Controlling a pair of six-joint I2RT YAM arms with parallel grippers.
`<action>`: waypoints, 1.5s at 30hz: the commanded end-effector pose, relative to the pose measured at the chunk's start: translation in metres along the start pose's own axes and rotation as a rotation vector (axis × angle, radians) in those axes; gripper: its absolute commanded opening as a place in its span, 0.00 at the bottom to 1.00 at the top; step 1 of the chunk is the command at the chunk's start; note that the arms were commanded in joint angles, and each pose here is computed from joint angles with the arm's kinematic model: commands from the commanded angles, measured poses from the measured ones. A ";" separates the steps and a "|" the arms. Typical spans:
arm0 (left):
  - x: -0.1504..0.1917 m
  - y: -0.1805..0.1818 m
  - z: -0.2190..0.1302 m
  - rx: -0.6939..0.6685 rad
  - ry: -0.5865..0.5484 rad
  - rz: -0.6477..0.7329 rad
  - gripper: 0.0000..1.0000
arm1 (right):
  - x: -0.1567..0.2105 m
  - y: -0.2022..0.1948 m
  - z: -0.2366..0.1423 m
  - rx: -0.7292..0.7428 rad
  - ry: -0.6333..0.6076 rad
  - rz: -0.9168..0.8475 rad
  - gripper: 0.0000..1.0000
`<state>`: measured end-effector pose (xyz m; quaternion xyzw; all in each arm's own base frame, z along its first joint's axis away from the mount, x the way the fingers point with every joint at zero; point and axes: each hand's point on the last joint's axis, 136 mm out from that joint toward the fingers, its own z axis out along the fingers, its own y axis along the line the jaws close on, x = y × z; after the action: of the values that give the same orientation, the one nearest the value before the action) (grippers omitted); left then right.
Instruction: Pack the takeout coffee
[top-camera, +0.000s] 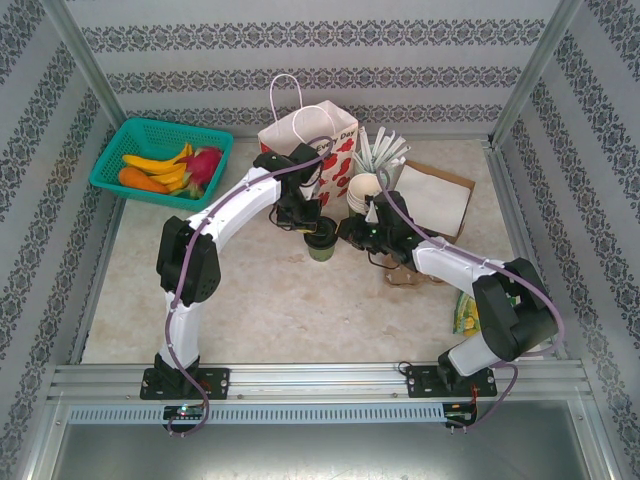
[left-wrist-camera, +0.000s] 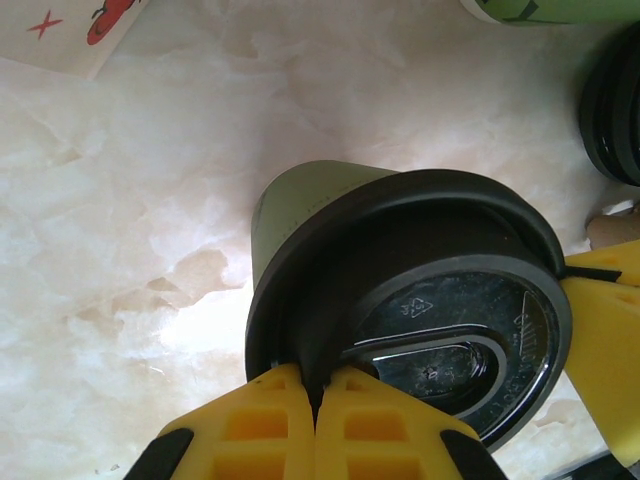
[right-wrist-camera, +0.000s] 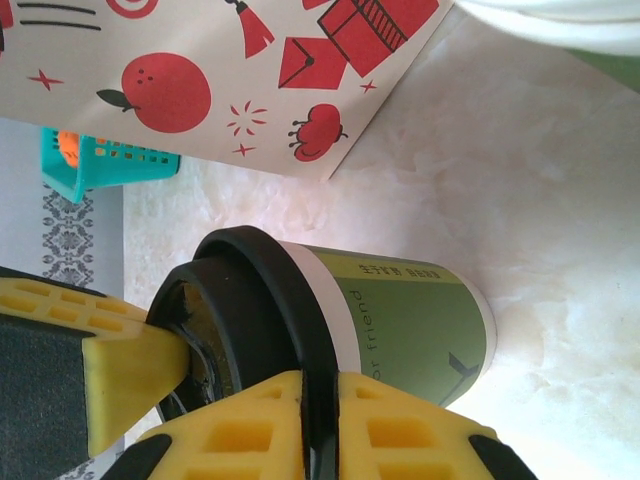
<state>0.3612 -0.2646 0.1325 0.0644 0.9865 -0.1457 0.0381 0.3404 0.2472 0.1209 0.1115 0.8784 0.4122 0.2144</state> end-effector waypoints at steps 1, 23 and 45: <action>0.027 0.014 0.027 -0.048 0.141 0.013 0.00 | 0.046 -0.028 0.010 0.121 0.133 0.048 0.15; 0.047 0.042 0.085 -0.072 0.281 -0.059 0.00 | 0.089 -0.165 0.003 0.675 0.237 0.004 0.13; 0.027 0.010 0.006 0.025 0.131 0.019 0.00 | 0.028 -0.007 -0.022 0.213 0.053 -0.169 0.30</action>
<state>0.3582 -0.2593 0.1324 0.0703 0.9818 -0.1754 0.0200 0.3299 0.2458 0.1200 0.0714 0.9115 0.3208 0.2471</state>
